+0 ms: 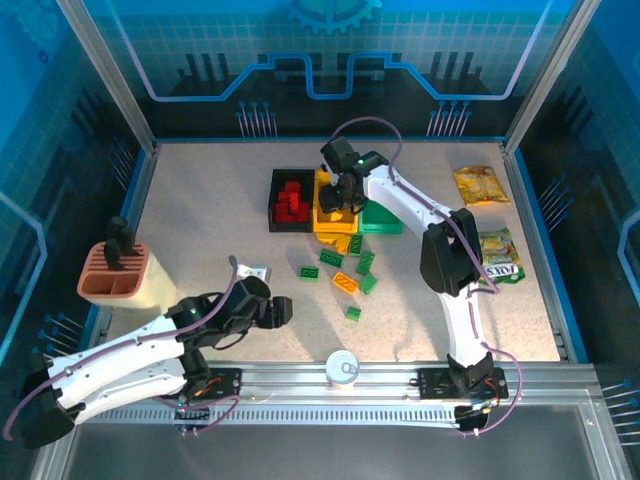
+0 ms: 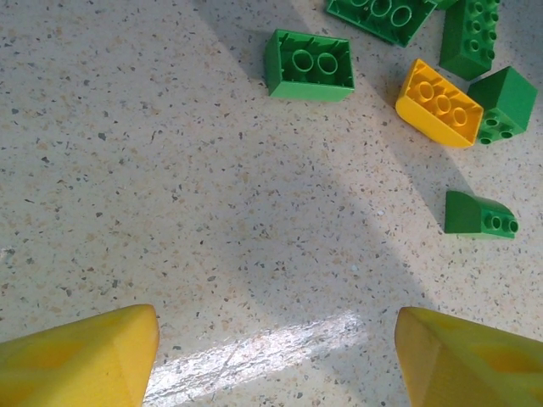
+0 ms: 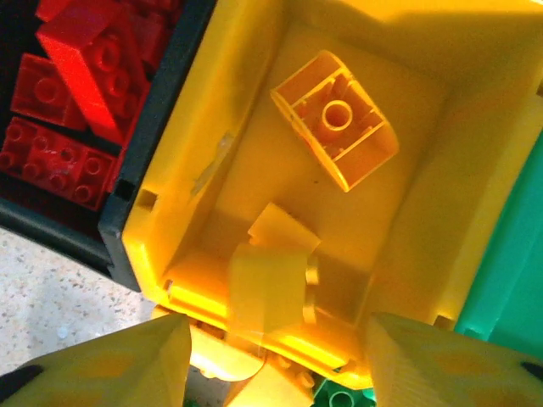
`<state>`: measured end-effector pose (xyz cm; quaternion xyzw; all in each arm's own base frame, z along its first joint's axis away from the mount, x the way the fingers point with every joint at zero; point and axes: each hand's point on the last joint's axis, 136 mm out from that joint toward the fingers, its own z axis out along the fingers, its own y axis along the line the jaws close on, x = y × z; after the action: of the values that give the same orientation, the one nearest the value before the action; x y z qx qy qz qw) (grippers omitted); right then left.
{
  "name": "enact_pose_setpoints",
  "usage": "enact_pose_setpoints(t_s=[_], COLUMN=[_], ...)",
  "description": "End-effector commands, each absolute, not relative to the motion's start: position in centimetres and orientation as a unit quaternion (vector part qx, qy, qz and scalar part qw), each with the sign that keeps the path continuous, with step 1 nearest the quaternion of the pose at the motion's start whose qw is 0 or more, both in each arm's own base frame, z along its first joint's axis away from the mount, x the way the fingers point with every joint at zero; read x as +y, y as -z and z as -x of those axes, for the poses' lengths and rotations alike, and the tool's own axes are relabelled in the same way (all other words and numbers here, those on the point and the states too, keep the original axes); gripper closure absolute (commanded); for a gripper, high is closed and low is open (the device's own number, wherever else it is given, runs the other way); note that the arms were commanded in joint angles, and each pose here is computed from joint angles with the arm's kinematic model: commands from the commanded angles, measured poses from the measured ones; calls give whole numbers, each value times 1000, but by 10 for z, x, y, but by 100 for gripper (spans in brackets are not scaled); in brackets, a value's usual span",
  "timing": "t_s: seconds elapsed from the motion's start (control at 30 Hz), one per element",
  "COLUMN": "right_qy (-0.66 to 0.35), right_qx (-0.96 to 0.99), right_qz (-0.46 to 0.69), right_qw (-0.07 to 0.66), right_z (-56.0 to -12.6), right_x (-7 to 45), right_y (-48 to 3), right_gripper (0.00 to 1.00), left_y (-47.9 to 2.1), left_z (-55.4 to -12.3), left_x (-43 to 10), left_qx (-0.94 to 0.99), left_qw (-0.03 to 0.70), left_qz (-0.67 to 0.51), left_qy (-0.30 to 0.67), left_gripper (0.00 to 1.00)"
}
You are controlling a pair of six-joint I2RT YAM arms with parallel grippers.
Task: Sort the legos into containers by color
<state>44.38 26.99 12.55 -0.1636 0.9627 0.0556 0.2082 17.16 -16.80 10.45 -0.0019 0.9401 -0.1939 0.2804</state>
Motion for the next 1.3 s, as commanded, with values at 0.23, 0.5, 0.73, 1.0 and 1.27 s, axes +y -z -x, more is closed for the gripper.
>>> enact_pose_setpoints(t_s=[0.23, 0.5, 0.73, 1.0, 1.27], right_qy=[-61, -101, -96, -94, -75], right_qx=[954, 946, 946, 948, 949], right_qz=[177, 229, 266, 272, 273], right_qw=[235, 205, 157, 140, 136], right_z=[-425, -377, -357, -360, -370], right_x=[265, 287, 306, 319, 320], right_y=[-160, -132, -91, -67, -57], right_gripper=[31, 39, 38, 38, 38], left_y=[-101, -102, -103, -103, -103], left_z=[-170, -173, -172, -168, -168], left_x=[-160, -165, -164, -157, -156], left_qx=[941, 941, 941, 941, 941], left_qw=[288, 289, 288, 288, 290], left_qz=[9, 4, 5, 11, 13], left_qy=[179, 177, 177, 175, 175], left_gripper=[25, 25, 26, 26, 26])
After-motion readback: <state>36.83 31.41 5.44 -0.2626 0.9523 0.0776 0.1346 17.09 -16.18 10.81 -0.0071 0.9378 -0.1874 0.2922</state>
